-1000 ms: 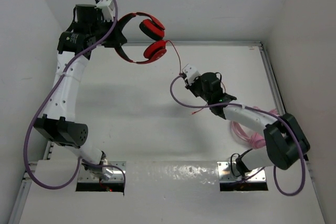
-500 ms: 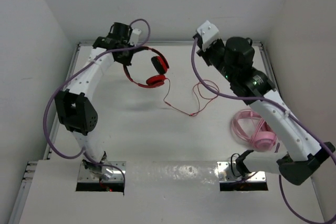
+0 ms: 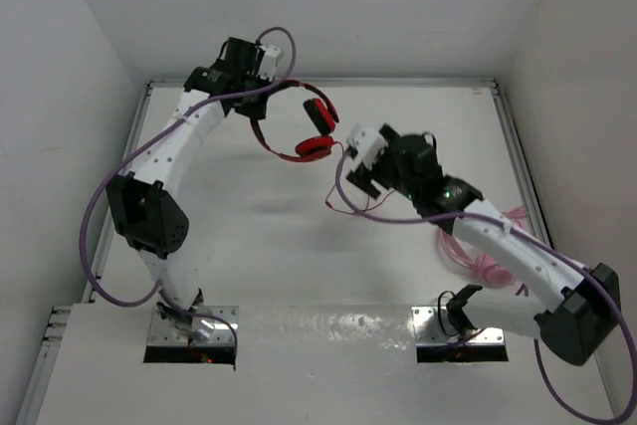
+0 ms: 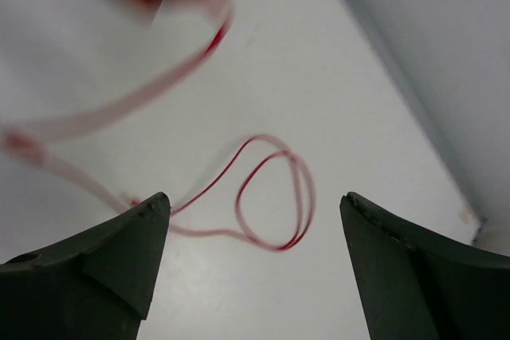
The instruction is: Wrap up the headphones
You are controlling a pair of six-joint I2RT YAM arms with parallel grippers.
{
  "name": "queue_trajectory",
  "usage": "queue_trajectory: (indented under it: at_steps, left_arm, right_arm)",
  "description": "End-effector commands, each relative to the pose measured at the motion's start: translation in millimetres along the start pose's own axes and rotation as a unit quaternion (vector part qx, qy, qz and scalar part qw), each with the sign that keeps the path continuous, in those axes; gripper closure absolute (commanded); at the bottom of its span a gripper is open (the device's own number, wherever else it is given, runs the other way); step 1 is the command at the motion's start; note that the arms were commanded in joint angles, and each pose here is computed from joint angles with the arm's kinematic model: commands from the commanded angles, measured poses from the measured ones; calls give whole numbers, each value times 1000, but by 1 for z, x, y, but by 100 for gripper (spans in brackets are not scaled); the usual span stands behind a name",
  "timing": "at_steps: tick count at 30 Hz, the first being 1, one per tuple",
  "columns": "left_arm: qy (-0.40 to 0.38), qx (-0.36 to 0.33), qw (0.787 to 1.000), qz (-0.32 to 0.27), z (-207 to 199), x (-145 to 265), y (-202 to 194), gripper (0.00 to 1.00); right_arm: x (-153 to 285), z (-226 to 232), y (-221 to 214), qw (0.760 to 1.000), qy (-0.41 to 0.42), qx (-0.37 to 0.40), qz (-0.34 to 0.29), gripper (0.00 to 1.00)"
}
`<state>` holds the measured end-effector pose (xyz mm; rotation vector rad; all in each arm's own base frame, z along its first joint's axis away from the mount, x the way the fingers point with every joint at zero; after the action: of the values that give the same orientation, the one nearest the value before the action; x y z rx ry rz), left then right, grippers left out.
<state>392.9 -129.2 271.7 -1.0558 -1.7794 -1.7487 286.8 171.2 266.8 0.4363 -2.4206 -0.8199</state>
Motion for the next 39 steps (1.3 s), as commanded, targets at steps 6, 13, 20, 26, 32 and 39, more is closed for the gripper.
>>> queue_trajectory:
  at_steps: [6, 13, 20, 26, 32, 39]
  left_arm:
    - [-53, 85, 970, -221, -8, 112, 91, 100]
    - [-84, 117, 944, -296, -12, 163, 127, 100]
    - [-109, 127, 933, -319, -16, 184, 135, 100]
    - [-111, 142, 933, -311, -8, 179, 134, 100]
    - [-112, 155, 934, -301, -1, 169, 135, 100]
    - [-119, 184, 940, -262, 6, 141, 127, 100]
  right_arm:
    - [19, 34, -59, 998, 5, 26, -48, 8]
    - [-18, 54, -82, 991, 75, 113, -15, 2]
    - [-61, 25, -70, 995, 5, 62, -75, 1]
    - [-85, 9, -71, 995, -46, 27, -86, 2]
    - [-104, 10, -65, 990, -58, -66, -112, 43]
    - [-86, 10, -22, 939, -48, -249, -233, 100]
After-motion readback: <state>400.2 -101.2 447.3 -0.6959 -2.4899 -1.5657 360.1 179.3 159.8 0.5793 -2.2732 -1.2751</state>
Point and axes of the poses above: each gripper's point midway between its finger pads, its own x axis back along the fingers, its own z axis along the line the jaws close on, y = z × x, the point moved 6 cm from there along x, back along the fingers, and after that the axes turned 14 degrees about x, right-handed, at the moved point
